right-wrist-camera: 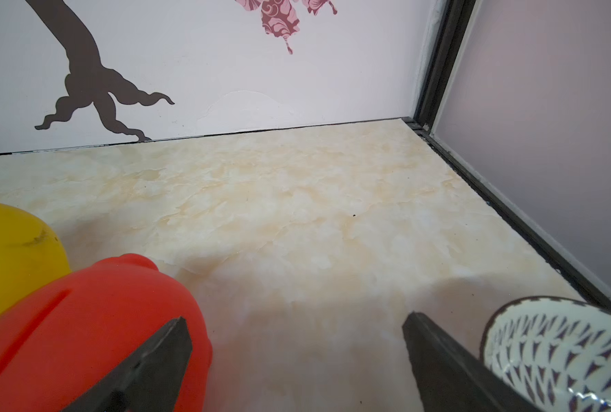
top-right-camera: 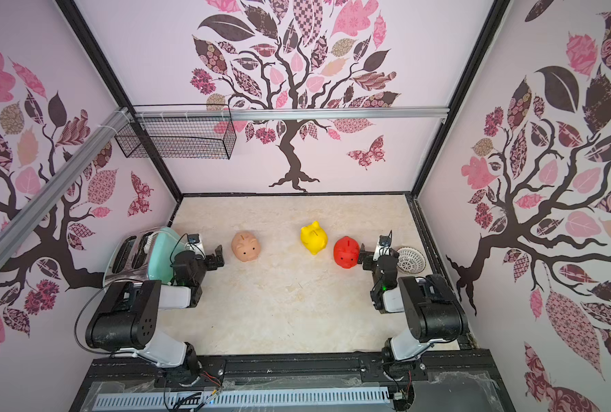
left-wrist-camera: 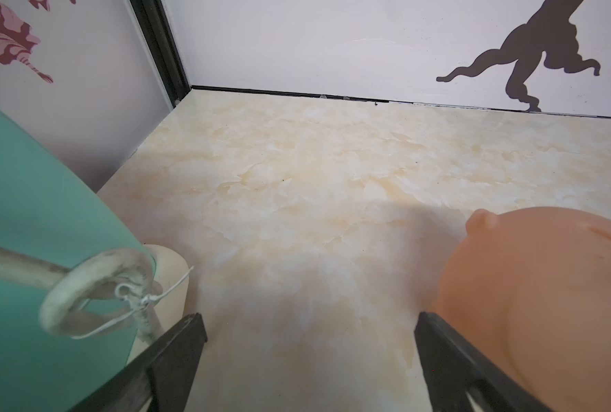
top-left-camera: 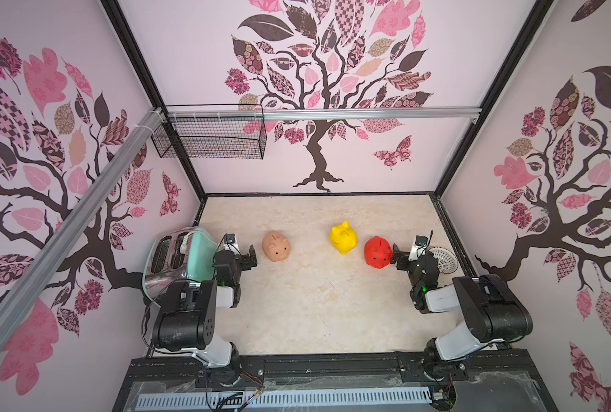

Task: Open piggy banks
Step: Move the piggy bank to the center of the board.

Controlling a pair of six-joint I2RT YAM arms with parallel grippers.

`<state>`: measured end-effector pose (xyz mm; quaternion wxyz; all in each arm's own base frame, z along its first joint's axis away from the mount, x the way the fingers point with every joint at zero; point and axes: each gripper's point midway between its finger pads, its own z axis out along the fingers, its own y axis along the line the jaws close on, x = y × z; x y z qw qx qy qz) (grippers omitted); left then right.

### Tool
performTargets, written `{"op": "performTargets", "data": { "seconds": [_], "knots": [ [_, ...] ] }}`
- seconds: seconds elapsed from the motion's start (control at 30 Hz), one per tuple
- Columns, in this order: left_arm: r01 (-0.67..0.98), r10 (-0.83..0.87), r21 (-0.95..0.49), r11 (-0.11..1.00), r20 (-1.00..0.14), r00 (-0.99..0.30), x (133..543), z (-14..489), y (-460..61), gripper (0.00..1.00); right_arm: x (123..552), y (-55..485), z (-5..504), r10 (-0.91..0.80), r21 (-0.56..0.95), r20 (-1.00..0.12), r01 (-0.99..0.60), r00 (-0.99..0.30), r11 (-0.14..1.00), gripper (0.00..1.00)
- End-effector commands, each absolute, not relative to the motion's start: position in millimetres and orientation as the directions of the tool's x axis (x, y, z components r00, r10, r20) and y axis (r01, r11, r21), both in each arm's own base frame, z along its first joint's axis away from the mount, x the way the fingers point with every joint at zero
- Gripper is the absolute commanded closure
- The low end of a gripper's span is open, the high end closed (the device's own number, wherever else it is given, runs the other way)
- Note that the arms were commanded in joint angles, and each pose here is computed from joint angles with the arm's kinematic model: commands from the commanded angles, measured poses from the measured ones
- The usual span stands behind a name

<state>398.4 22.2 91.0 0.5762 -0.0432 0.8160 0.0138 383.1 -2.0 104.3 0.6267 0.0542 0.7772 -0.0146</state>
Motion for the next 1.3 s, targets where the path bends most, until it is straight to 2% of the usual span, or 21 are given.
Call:
{"op": "performTargets", "data": {
  "seconds": [0.0,1.07,1.27],
  "knots": [
    [-0.086,-0.049,-0.023,0.996,-0.951,-0.307,402.0,100.8,22.4,0.02,386.8,-2.5,112.3,0.07,0.052,-0.979,0.103,-0.189,0.993,0.0],
    [-0.069,-0.06,-0.041,0.997,-0.953,-0.296,401.0,102.0,24.2,0.02,383.6,0.0,113.6,0.065,0.05,-0.981,0.086,-0.182,0.995,0.0],
    [-0.115,-0.076,-0.048,0.992,-0.964,-0.253,393.0,110.1,31.5,0.02,376.9,2.4,122.4,0.06,0.05,-0.988,0.068,-0.143,0.996,0.0]
  ]
}}
